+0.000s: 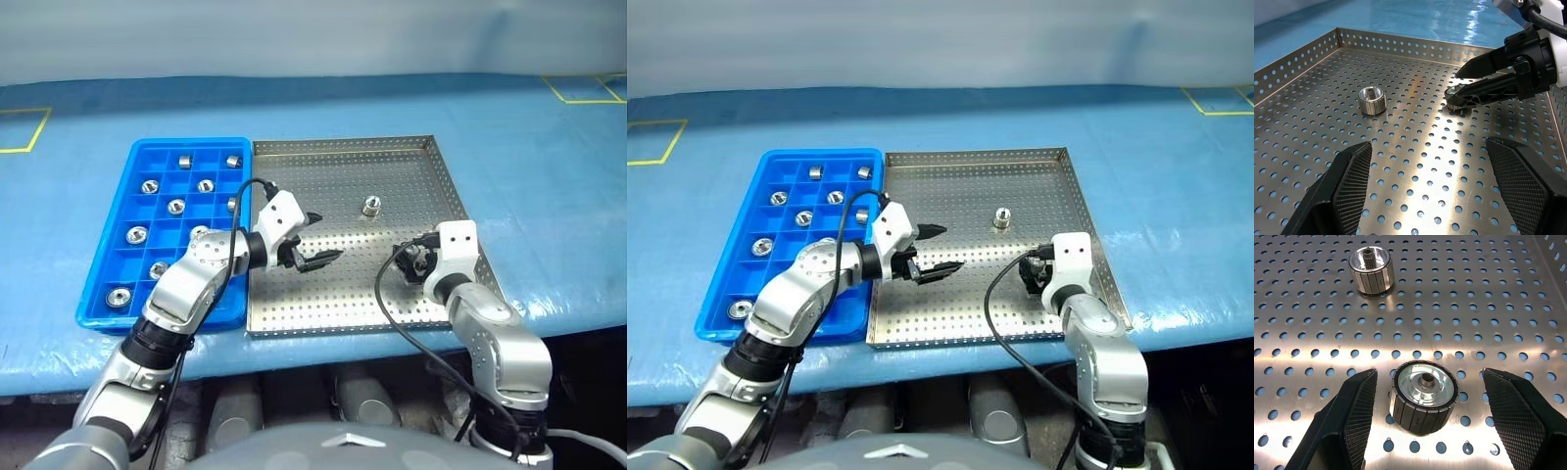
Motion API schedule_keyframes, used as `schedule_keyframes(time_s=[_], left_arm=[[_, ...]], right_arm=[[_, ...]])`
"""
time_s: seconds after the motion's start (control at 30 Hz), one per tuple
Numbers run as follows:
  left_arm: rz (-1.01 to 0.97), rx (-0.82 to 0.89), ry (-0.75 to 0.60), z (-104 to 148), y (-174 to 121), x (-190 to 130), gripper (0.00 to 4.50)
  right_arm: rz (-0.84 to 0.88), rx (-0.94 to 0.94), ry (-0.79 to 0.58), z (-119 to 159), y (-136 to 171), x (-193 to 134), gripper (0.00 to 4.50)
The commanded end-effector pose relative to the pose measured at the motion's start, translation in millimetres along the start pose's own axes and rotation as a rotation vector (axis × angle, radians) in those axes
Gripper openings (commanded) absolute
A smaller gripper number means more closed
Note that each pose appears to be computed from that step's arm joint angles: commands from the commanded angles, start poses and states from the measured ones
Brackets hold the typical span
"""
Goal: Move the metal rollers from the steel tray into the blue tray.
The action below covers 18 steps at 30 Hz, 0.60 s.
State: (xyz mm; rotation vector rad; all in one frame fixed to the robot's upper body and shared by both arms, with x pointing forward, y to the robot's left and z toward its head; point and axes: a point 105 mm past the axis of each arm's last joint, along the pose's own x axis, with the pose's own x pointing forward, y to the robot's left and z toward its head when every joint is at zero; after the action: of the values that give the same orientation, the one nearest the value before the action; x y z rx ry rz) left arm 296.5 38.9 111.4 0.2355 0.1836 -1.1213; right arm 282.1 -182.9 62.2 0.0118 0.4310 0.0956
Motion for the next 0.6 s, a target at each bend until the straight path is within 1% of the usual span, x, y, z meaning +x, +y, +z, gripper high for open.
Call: schedule_keyframes(time_s=[0.03, 0.07, 0.17, 0.3, 0.33, 0.47, 0.53, 0.6], left_arm=[[0.009, 0.041, -0.052, 16, 0, -4, 4.06], [0.009, 0.041, -0.053, 16, 0, -4, 4.06], [0.008, 0.041, -0.053, 16, 0, -4, 4.06], [0.011, 0.042, -0.056, 17, 0, -5, 4.06], [0.012, 0.043, -0.058, 17, 0, -5, 4.06], [0.023, 0.041, -0.072, 20, 0, -10, 4.06], [0.039, 0.04, -0.086, 22, 0, -15, 4.06], [0.07, 0.03, -0.118, 27, 3, -23, 4.06]], right_arm=[[0.001, 0.0, -0.03, 6, 0, 2, 3.63], [0.004, 0.001, -0.026, 5, 1, 3, 3.63], [0.007, -0.004, -0.024, 4, 2, 5, 3.04], [0.019, -0.016, -0.059, 13, 5, 3, 1.8], [0.02, -0.019, -0.068, 16, 5, 1, 1.73], [0.068, -0.08, -0.135, 32, 15, -7, 1.73], [0.132, -0.12, -0.187, 44, 28, -13, 1.73], [0.224, -0.168, -0.24, 57, 49, -20, 1.73]])
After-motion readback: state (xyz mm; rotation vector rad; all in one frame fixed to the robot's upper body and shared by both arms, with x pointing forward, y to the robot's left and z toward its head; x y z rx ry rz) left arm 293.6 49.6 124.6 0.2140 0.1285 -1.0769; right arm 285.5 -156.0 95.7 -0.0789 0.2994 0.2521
